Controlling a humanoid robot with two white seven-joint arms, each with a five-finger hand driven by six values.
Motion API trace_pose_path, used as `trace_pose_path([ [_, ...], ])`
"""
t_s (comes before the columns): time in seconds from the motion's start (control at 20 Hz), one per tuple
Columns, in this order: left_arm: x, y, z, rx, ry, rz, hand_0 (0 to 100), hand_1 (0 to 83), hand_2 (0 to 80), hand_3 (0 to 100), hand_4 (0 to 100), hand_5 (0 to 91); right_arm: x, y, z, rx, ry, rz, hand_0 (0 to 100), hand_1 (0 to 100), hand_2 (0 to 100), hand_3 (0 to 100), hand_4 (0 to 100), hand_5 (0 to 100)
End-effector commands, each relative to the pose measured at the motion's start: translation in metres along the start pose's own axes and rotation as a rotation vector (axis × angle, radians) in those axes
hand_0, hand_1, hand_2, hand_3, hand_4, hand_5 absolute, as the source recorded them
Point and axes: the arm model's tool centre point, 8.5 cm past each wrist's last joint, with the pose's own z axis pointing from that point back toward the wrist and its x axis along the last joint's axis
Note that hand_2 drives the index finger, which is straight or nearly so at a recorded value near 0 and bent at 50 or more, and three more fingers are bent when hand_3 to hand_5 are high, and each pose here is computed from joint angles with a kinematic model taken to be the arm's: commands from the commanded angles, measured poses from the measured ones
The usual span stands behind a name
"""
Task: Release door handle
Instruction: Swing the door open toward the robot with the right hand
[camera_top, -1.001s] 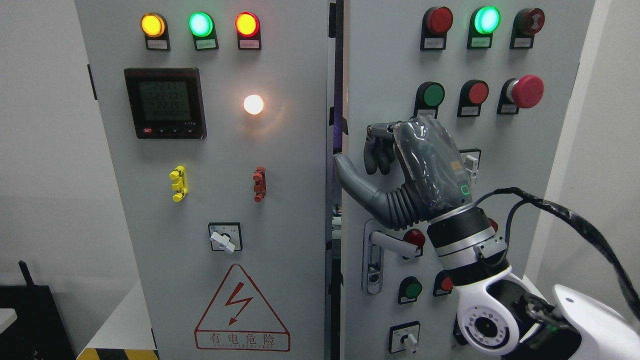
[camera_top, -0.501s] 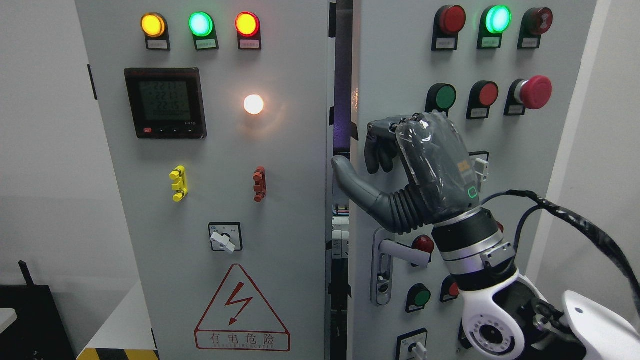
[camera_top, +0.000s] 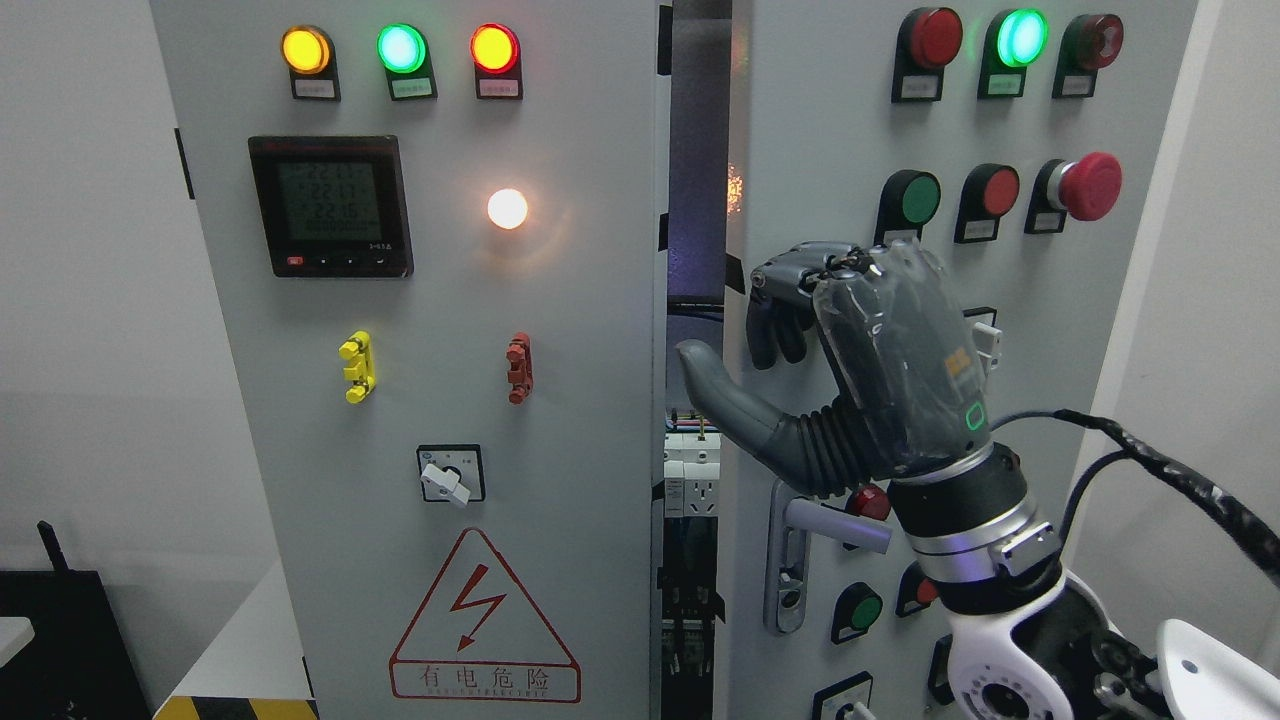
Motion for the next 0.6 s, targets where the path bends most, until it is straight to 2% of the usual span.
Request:
trace_pose_path([
  [0.0, -0.001, 0.000, 0.000, 0.000, 0.004, 0.001, 12, 38.9, 0.0, 0, 0, 0.0, -0.008, -0.041, -0.003, -0.145, 0.014, 0.050, 39, 39, 84, 100, 98, 99],
  [0.25, -0.001, 0.000, 0.000, 0.000, 0.006, 0.001, 12, 38.9, 0.0, 0, 0, 0.0, -0.003, -0.067, -0.002, -0.230, -0.035, 0.061, 39, 39, 84, 100, 100, 99],
  [0.55, -0.001, 0.000, 0.000, 0.000, 0.004, 0.001, 12, 38.9, 0.0, 0, 0, 0.0, 0.003, -0.088, -0.007, -0.350, -0.096, 0.043, 39, 38, 85, 100, 100, 99],
])
